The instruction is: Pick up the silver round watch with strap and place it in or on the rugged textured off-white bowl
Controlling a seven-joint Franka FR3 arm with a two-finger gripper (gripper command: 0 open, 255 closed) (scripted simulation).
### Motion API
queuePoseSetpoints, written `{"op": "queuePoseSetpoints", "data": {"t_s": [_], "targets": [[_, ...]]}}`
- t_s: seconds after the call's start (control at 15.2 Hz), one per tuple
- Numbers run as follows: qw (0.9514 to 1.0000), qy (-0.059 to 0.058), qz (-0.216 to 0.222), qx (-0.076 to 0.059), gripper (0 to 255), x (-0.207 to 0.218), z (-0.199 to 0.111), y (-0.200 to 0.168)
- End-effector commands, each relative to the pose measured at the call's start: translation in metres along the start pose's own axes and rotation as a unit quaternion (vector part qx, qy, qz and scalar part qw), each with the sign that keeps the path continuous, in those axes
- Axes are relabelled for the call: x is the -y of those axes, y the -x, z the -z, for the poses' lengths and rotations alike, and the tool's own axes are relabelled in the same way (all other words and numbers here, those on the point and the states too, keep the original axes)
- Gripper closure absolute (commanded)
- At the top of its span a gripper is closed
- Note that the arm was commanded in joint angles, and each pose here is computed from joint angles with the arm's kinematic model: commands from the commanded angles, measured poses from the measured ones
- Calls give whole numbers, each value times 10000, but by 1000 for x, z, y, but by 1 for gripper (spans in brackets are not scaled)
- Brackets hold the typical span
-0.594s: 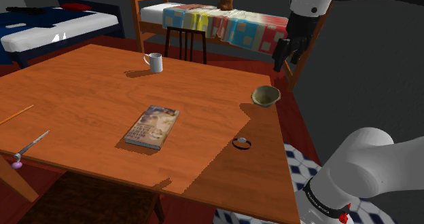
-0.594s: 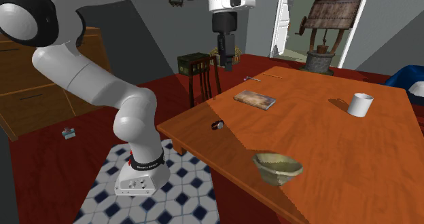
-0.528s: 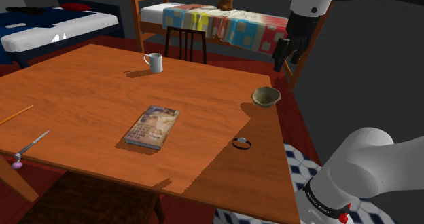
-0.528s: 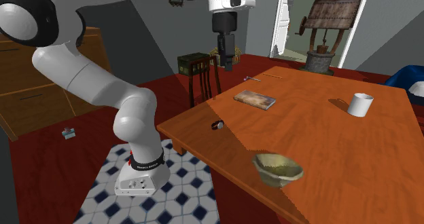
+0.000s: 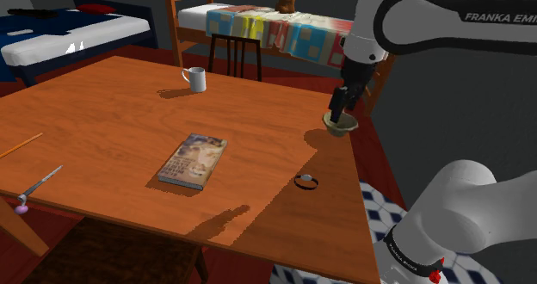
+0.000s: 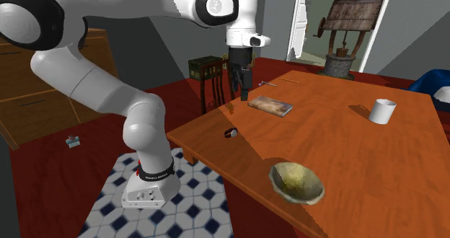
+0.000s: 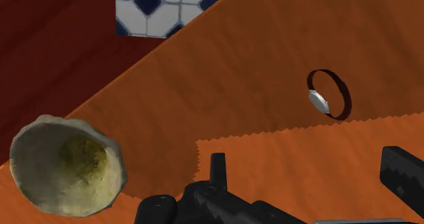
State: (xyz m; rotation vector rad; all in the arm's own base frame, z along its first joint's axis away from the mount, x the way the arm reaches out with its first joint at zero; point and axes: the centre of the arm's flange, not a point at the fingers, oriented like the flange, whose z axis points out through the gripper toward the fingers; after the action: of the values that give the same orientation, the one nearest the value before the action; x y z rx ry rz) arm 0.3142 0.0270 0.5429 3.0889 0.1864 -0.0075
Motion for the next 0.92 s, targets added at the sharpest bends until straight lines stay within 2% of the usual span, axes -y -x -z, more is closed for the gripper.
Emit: {"op": "queuePoseSetpoints", "data": {"t_s": [0.0,0.33,0.73,0.86], "targets": [[9996,-96,266,51,0,5,-22,-2],[9951,-329,907,194,0,24,-84,-7],[9834,-608,1671,364,0,51,-156,-8],[9827,-620,1704,372,0,52,-164,-7]]}}
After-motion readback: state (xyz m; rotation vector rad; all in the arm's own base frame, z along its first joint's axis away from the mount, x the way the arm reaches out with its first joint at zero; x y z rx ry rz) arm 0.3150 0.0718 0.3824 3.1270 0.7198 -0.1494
